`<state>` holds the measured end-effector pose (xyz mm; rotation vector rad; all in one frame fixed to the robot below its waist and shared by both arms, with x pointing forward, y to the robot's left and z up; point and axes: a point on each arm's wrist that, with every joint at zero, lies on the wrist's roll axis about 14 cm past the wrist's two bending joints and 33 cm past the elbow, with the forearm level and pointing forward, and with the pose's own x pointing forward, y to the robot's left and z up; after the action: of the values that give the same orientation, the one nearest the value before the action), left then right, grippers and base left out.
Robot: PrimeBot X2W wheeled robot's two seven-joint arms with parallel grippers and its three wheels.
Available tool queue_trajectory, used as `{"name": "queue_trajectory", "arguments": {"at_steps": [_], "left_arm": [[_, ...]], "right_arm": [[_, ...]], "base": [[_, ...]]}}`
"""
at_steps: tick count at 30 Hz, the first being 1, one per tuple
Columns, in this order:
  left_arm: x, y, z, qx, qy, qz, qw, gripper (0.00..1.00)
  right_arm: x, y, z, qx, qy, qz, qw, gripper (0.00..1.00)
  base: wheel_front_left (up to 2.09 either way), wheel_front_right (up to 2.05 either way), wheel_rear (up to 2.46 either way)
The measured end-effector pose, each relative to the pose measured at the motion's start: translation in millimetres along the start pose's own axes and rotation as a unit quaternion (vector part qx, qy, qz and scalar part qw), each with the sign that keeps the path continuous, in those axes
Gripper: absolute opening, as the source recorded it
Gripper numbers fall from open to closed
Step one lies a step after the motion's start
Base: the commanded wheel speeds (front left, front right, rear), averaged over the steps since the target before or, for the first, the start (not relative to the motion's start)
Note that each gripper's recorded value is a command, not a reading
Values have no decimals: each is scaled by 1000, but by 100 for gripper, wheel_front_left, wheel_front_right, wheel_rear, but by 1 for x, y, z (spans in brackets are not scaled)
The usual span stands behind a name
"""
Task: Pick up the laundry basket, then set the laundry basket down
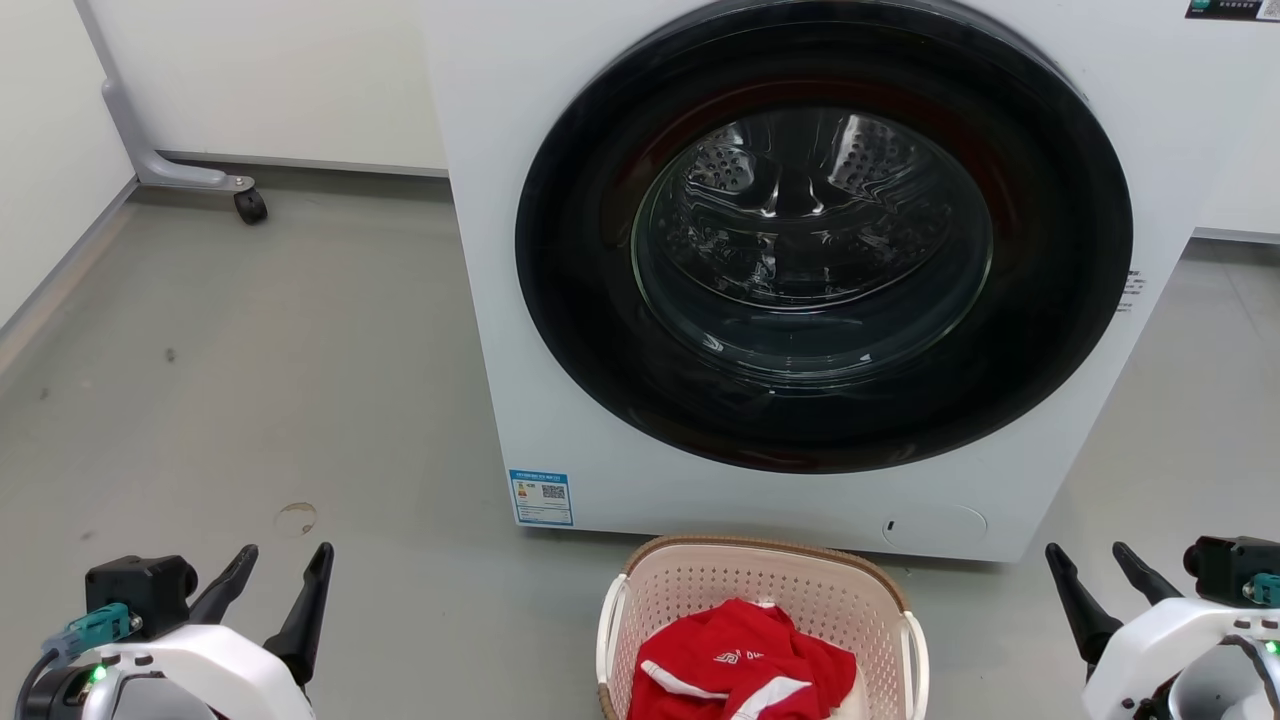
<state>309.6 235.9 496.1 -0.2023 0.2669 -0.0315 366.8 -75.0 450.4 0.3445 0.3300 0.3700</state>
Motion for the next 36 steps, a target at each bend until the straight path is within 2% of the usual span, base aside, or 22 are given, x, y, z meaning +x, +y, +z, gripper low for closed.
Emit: {"name": "queue_trajectory", "arguments": {"at_steps": [6,7,15,36], "left_arm": [[0,-1,0,2,-1,-2,1000,100],[-1,-1,0,4,-1,-3,1000,0],[-11,-31,-59,-38,67,-21,997,0],[13,-46,-42,-141,55,-38,988,0]], "right_arm": [[1,0,0,0,0,0,1000,100],[1,0,0,0,0,0,1000,0],[-13,8,-52,52,57,-11,997,0],[-16,-12,-37,160,22,-40,986,0]], "base": [[0,0,0],[0,0,0],[0,0,0],[0,0,0]]}}
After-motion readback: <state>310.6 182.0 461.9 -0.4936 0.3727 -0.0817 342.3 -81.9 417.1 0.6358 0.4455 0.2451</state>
